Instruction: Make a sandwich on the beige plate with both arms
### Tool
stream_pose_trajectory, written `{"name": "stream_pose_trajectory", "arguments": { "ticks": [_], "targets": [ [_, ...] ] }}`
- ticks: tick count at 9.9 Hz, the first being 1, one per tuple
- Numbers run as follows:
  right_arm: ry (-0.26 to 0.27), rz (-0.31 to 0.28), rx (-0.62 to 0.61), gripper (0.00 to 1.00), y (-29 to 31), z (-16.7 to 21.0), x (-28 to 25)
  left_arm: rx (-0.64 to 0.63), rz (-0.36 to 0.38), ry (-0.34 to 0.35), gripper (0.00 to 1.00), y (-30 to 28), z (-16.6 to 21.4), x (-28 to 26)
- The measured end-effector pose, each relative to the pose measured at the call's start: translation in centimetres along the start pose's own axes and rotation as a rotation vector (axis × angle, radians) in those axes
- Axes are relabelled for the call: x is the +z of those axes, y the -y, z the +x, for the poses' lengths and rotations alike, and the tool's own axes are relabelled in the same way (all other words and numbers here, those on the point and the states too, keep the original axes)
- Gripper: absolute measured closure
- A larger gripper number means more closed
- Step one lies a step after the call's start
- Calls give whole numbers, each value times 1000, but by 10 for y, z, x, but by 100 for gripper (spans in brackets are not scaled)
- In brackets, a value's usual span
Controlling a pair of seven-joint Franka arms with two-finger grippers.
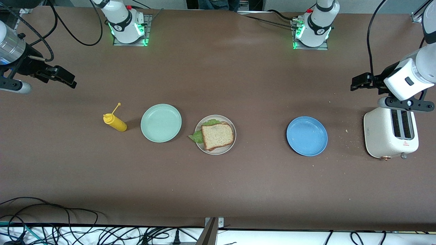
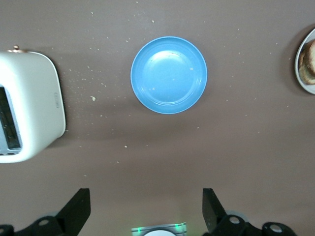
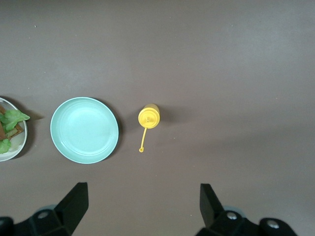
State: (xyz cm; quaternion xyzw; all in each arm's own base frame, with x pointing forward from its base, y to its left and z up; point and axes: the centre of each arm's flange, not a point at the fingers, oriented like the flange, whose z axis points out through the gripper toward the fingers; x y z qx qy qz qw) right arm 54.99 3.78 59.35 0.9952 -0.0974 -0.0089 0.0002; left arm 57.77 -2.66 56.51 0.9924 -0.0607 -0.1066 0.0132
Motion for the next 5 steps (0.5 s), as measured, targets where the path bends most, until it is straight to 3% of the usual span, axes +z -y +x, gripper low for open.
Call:
{"name": "stream_pose_trajectory", "arguments": {
  "ticks": [5],
  "targets": [
    [2, 0, 0, 0, 0, 0, 0, 4, 20, -71, 0, 4, 6, -7]
  ]
}}
